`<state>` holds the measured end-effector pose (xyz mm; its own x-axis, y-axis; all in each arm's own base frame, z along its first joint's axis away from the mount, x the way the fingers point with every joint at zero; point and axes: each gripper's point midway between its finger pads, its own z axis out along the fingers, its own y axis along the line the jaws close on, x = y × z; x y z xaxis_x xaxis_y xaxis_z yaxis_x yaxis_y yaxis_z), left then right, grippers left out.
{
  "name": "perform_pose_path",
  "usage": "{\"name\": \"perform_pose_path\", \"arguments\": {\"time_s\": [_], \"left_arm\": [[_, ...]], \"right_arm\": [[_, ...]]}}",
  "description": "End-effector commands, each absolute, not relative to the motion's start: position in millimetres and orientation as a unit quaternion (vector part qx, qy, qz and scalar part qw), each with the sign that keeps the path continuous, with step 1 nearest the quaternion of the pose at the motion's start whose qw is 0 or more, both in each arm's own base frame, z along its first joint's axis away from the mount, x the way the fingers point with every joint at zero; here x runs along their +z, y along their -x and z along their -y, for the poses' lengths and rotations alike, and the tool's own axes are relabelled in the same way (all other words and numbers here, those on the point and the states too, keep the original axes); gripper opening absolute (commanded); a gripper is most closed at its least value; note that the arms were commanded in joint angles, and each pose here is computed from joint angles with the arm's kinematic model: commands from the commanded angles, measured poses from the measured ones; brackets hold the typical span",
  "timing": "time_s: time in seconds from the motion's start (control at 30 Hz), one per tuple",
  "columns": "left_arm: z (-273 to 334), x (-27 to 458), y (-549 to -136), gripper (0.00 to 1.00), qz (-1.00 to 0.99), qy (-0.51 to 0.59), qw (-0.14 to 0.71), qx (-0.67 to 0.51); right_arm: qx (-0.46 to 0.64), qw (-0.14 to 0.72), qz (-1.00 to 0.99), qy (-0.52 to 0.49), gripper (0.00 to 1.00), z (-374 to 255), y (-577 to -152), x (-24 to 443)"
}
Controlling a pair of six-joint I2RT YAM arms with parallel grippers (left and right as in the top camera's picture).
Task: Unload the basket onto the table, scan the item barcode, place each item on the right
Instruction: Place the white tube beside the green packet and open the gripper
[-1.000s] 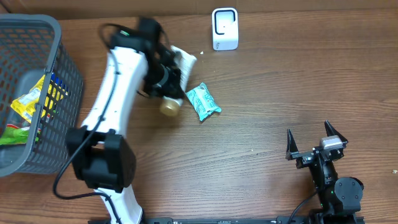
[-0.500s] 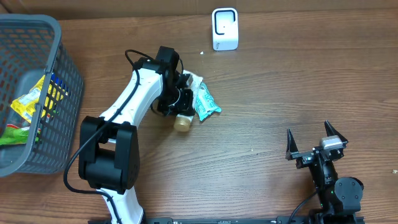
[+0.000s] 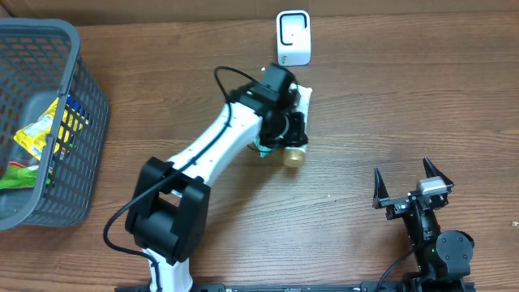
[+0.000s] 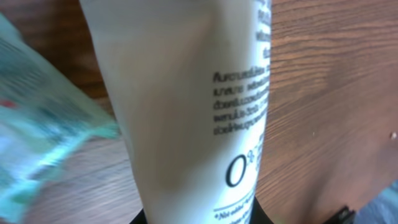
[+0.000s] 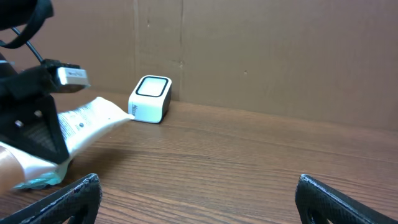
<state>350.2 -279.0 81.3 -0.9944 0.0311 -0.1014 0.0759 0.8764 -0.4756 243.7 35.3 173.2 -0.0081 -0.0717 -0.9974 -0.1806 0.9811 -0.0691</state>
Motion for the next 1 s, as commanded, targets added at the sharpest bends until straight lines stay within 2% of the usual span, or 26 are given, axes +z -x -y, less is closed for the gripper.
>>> {"name": "perform_pose_path", "arguments": {"time_s": [0.0,0.2,0.23,0.3,0.33,0.4,0.63,0.83,0.97], "left_arm": [[287.1,78.6,-361.1,0.04,-0.972,0.033,0.066,-0.221],[301.7,56.3,-349.6,0.06,-0.977,0.031,0.046,-0.207],[303.2,54.1,-348.1,0.12,-0.977,0.030,0.044,-0.206],[303.5,49.2,-346.9,0.41,-0.978,0.030,0.038,-0.203],[304.0,48.3,-346.3,0.51,-0.978,0.029,0.036,-0.205],[303.9,48.7,-346.8,0.59,-0.978,0.028,0.037,-0.205],[311.3,93.1,-364.7,0.64,-0.970,-0.023,0.061,-0.236],[281.1,190.7,-399.0,0.65,-0.966,-0.031,0.125,-0.225],[226.4,262.6,-421.9,0.66,-0.961,0.008,0.193,-0.197]], "right_arm": [[0.044,0.700,-0.707,0.092,1.00,-37.5,-243.3,171.7],[0.044,0.700,-0.707,0.092,1.00,-37.5,-243.3,171.6],[0.043,0.700,-0.707,0.092,1.00,-37.5,-243.3,171.7],[0.044,0.700,-0.707,0.092,1.00,-37.5,-243.3,171.6],[0.044,0.700,-0.707,0.092,1.00,-37.5,-243.3,171.6],[0.044,0.700,-0.707,0.092,1.00,-37.5,-243.3,171.7],[0.044,0.700,-0.707,0.092,1.00,-37.5,-243.3,171.6],[0.044,0.700,-0.707,0.092,1.00,-37.5,-243.3,171.7],[0.044,0.700,-0.707,0.092,1.00,-37.5,-243.3,171.6]]}}
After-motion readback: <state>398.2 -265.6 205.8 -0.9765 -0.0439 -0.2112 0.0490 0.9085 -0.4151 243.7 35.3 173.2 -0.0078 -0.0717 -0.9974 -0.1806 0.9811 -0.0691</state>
